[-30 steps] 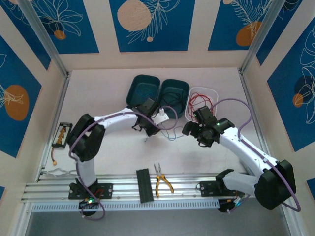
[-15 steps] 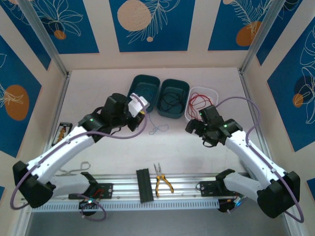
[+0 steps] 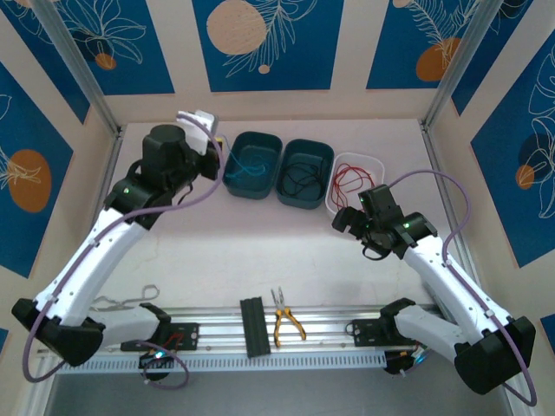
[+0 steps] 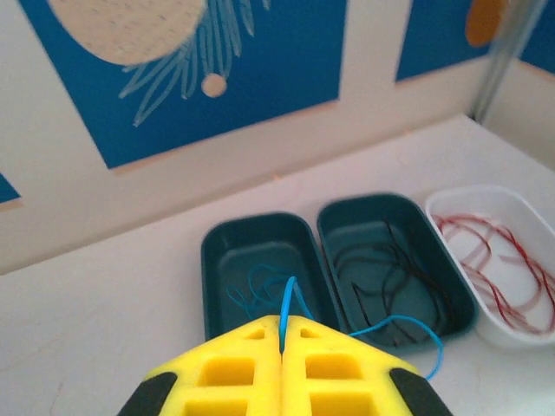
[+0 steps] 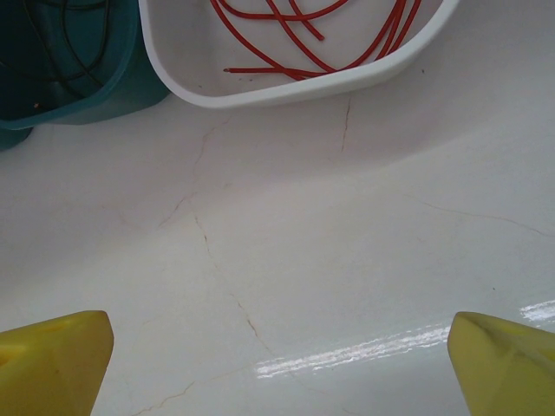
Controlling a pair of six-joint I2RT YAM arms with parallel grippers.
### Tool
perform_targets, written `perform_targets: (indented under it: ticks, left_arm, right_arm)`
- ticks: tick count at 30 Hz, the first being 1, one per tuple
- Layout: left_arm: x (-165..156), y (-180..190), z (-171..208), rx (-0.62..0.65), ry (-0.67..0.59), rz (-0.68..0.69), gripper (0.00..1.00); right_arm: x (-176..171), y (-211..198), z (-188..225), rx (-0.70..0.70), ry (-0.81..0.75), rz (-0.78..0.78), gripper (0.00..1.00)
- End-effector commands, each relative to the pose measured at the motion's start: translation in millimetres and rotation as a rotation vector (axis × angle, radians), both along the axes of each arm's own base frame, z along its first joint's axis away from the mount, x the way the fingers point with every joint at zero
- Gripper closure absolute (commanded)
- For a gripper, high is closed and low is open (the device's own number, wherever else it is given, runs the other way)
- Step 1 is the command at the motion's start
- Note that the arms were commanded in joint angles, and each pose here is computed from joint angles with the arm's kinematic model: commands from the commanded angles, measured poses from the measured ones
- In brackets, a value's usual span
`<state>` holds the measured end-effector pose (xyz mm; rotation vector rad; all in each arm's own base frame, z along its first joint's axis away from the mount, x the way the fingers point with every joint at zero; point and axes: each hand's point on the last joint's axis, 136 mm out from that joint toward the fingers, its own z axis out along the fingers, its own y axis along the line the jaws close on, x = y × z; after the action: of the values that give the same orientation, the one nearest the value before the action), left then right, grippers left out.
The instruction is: Untangle the cables
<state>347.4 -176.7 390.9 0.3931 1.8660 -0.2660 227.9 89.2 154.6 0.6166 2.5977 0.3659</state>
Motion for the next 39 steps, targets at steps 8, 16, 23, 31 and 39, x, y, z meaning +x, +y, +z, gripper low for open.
perform_targets:
  ticks: [8,16,23,31,39]
  left_arm:
    - [85,8,10,-0.138,-0.014,0.136,1.0]
    - [128,-6,-29,-0.138,0.054,0.154,1.0]
    - [155,-11,-80,-0.155,0.117,0.212,1.0]
    - [177,-20,-135,-0.109,0.163,0.289,1.0]
    - [185,-33,-193,-0.071,0.26,0.319,1.0]
  right_arm:
    - [1,-4,7,-0.007,-0.025,0.003,0.01]
    - [1,-2,4,0.01,-0.022,-0.001,0.01]
    - [1,2,0,0.026,-0.017,0.002,0.01]
    - [0,6,-4,0.049,-0.009,0.008,0.01]
    - [-3,4,-4,0.043,0.005,0.002,0.01]
